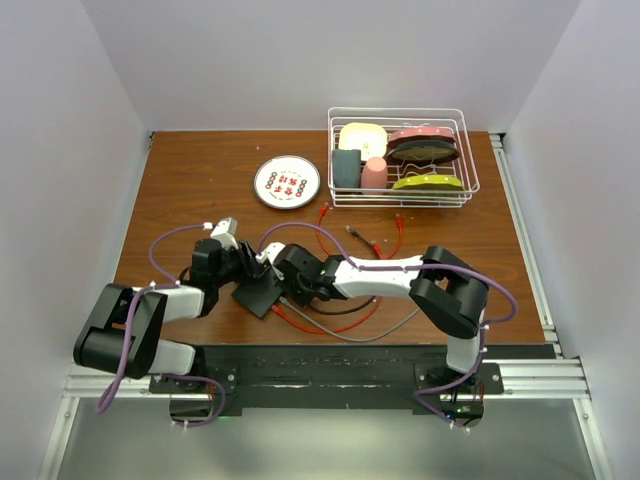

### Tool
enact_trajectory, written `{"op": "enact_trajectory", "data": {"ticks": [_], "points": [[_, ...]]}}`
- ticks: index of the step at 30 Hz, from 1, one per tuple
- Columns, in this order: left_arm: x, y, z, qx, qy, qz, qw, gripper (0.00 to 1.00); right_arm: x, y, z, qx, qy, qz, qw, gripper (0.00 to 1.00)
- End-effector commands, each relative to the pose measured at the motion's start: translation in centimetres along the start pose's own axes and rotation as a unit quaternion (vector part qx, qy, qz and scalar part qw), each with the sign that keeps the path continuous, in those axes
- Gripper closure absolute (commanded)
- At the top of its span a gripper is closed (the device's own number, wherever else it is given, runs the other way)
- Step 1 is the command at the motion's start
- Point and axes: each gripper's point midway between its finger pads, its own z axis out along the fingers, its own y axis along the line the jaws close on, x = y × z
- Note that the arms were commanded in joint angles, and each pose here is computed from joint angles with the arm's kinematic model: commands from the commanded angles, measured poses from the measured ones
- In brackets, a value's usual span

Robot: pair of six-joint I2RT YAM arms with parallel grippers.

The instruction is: Insert the plug into the switch port

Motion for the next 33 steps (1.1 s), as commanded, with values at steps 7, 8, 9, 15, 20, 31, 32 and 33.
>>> {"op": "enact_trajectory", "data": {"ticks": [7, 8, 9, 15, 20, 31, 32, 33], "points": [[10.1, -3.2, -2.5, 0.055, 0.175, -0.073, 0.980, 0.81, -19.9, 1.7, -3.9, -0.027, -0.303, 0.047, 0.952, 1.00], [10.2, -3.3, -2.5, 0.054, 0.174, -0.071, 0.981, 0.81, -20.3, 1.7, -4.1, -0.028, -0.306, 0.048, 0.950, 1.00], [10.5, -3.5, -2.6, 0.055, 0.179, -0.071, 0.980, 0.81, -21.1, 1.9, -4.3, -0.029, -0.313, 0.048, 0.948, 1.00], [10.4, -3.7, -2.6, 0.055, 0.176, -0.064, 0.981, 0.80, -21.6, 2.3, -4.2, -0.037, -0.312, 0.045, 0.948, 1.00], [8.1, -4.0, -1.9, 0.037, 0.154, -0.045, 0.986, 0.71, -18.7, 2.3, -3.6, -0.043, -0.277, 0.050, 0.959, 1.00], [3.0, -2.6, -1.2, -0.016, 0.100, -0.029, 0.994, 0.44, -9.3, -0.6, -2.9, 0.021, -0.183, 0.080, 0.980, 0.83], [2.9, -2.1, -1.3, -0.028, 0.101, -0.030, 0.994, 0.41, -8.9, -0.9, -3.0, 0.027, -0.176, 0.081, 0.981, 0.80], [2.7, -1.9, -1.3, -0.035, 0.099, -0.025, 0.994, 0.36, -8.6, -1.0, -3.2, 0.031, -0.173, 0.080, 0.981, 0.73]]}}
